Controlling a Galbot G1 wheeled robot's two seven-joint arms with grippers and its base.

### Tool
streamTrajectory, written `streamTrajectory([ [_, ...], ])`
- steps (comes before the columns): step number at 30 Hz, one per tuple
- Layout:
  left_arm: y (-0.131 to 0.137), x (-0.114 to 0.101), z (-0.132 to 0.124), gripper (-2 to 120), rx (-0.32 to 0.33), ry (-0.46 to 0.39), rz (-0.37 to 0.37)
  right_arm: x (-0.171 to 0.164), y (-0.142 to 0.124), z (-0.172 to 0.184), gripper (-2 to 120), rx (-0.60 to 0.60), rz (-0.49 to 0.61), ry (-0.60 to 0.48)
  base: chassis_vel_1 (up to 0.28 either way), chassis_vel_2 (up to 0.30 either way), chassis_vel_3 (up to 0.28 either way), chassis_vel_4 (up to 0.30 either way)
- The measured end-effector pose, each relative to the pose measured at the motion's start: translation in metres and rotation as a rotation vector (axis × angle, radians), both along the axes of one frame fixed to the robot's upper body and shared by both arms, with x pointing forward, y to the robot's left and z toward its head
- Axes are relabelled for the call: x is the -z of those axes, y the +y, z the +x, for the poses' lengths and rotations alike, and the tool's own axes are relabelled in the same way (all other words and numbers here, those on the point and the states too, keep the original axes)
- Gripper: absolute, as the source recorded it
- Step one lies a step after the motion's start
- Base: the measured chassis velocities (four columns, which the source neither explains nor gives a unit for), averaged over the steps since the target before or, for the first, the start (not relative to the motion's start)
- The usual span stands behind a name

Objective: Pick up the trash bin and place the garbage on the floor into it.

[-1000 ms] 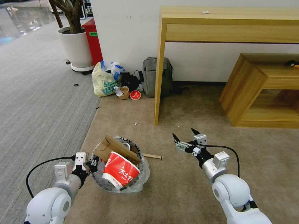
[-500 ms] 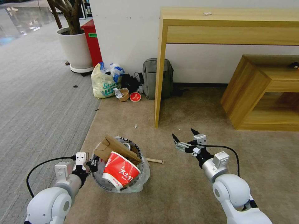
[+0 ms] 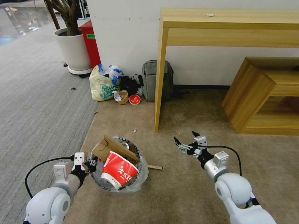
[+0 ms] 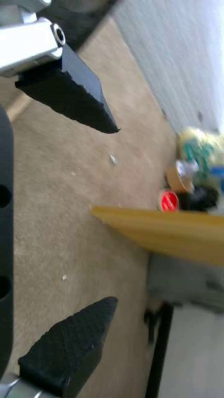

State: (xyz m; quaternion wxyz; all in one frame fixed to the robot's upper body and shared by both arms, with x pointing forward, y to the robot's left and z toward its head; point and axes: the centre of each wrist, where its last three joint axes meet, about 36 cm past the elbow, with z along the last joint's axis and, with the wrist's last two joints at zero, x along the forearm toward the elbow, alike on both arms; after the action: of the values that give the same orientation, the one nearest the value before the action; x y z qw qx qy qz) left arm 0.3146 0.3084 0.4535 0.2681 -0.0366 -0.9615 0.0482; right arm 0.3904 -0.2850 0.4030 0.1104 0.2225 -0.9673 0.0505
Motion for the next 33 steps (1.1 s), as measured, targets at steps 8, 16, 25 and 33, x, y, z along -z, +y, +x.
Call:
streamTrajectory([
  [8, 0.006, 0.0, 0.001, 0, -0.025, -0.001, 0.004, 0.021, -0.039, 0.048, 100, -0.29, -0.118, 0.073, 0.0, 0.0, 0.0, 0.0],
  [16, 0.004, 0.003, 0.0, 0, -0.044, 0.004, -0.005, 0.074, -0.056, 0.088, 100, -0.549, -0.209, 0.242, 0.0, 0.0, 0.0, 0.0],
  [25, 0.001, 0.003, 0.001, 0, -0.056, 0.005, -0.016, 0.126, -0.029, 0.114, 100, -0.611, -0.262, 0.318, 0.0, 0.0, 0.0, 0.0],
  [33, -0.001, -0.002, -0.001, 0, -0.059, -0.006, -0.018, 0.147, 0.007, 0.143, 100, -0.619, -0.246, 0.351, 0.0, 0.0, 0.0, 0.0],
])
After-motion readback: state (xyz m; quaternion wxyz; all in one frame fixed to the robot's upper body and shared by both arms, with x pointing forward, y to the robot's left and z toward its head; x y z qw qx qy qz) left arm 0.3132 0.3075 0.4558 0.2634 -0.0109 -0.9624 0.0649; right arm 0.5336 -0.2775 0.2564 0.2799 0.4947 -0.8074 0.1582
